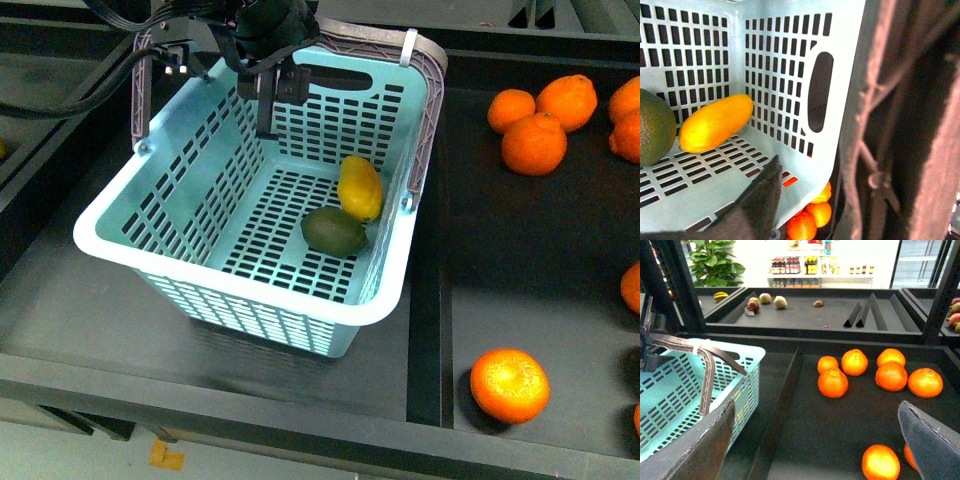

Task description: Pick mango and avocado into basket

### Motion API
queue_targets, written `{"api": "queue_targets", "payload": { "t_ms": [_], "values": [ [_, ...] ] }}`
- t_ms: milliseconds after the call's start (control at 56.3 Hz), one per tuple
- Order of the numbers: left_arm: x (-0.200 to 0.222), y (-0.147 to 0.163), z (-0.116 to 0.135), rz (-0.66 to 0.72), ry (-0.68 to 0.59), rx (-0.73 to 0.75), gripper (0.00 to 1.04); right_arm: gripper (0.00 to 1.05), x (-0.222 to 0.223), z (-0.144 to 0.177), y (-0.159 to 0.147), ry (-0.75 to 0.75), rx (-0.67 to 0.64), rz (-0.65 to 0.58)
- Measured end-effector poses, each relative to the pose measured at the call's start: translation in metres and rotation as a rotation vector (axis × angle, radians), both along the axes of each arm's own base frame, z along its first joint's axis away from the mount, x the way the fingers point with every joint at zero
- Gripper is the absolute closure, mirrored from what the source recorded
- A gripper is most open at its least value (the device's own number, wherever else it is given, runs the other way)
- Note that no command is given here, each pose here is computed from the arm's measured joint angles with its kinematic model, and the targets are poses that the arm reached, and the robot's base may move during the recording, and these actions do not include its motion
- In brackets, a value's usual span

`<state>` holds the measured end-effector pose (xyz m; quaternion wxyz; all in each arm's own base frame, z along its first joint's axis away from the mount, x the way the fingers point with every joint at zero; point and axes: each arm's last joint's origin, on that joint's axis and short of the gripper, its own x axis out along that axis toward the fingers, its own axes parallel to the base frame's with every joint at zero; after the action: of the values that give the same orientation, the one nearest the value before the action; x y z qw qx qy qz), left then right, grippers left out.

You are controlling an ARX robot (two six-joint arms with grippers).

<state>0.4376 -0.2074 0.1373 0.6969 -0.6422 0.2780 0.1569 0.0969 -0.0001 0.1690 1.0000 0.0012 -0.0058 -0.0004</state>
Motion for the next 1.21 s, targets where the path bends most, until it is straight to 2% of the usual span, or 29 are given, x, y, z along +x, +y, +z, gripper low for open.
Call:
{"api": "queue_targets", "payload": {
  "t_ms": [71, 213, 302, 461, 497, 515, 532, 568, 586, 639, 674, 728, 816, 994, 1118, 1207],
  "values": [
    [-0.009, 0.006, 0.007, 0.053, -0.025, -0.012, 0.44, 0.09, 0.0, 0.0, 0.0, 0.0, 0.0, 0.0],
    [-0.039, 0.028, 0.048, 0.154, -0.086, -0.008, 0.07, 0.09, 0.0, 0.0, 0.0, 0.0, 0.0, 0.0],
    [-0.064, 0.041, 0.058, 0.211, -0.038, 0.05, 0.09, 0.09, 0.0, 0.0, 0.0, 0.0, 0.0, 0.0],
    [-0.091, 0.054, 0.062, 0.27, 0.082, 0.108, 0.09, 0.09, 0.0, 0.0, 0.0, 0.0, 0.0, 0.0],
    [-0.094, 0.056, 0.06, 0.219, 0.045, 0.142, 0.12, 0.09, 0.0, 0.0, 0.0, 0.0, 0.0, 0.0],
    [-0.095, 0.058, 0.058, 0.183, -0.014, 0.14, 0.15, 0.09, 0.0, 0.0, 0.0, 0.0, 0.0, 0.0],
    [-0.098, 0.062, 0.055, 0.101, -0.09, 0.201, 0.21, 0.09, 0.0, 0.0, 0.0, 0.0, 0.0, 0.0],
    [-0.113, 0.077, 0.045, -0.07, -0.288, 0.41, 0.32, 0.09, 0.0, 0.0, 0.0, 0.0, 0.0, 0.0],
    [-0.118, 0.082, 0.042, -0.11, -0.349, 0.487, 0.35, 0.09, 0.0, 0.0, 0.0, 0.0, 0.0, 0.0],
    [-0.143, 0.109, 0.048, -0.2, -0.583, 0.857, 0.51, 0.09, 0.0, 0.0, 0.0, 0.0, 0.0, 0.0],
    [-0.156, 0.122, 0.055, -0.219, -0.644, 1.043, 0.6, 0.09, 0.0, 0.0, 0.0, 0.0, 0.0, 0.0],
    [-0.175, 0.14, 0.056, -0.268, -0.656, 1.25, 0.76, 0.09, 0.0, 0.0, 0.0, 0.0, 0.0, 0.0],
    [-0.201, 0.157, 0.042, -0.345, -0.62, 1.371, 1.01, 0.09, 0.0, 0.0, 0.0, 0.0, 0.0, 0.0],
    [-0.241, 0.182, 0.036, -0.352, -0.614, 1.413, 1.03, 0.09, 0.0, 0.0, 0.0, 0.0, 0.0, 0.0],
    [-0.259, 0.19, 0.024, -0.365, -0.613, 1.412, 1.03, 0.09, 0.0, 0.0, 0.0, 0.0, 0.0, 0.0],
    [-0.268, 0.194, 0.025, -0.357, -0.611, 1.415, 1.03, 0.09, 0.0, 0.0, 0.0, 0.0, 0.0, 0.0]
  ]
}}
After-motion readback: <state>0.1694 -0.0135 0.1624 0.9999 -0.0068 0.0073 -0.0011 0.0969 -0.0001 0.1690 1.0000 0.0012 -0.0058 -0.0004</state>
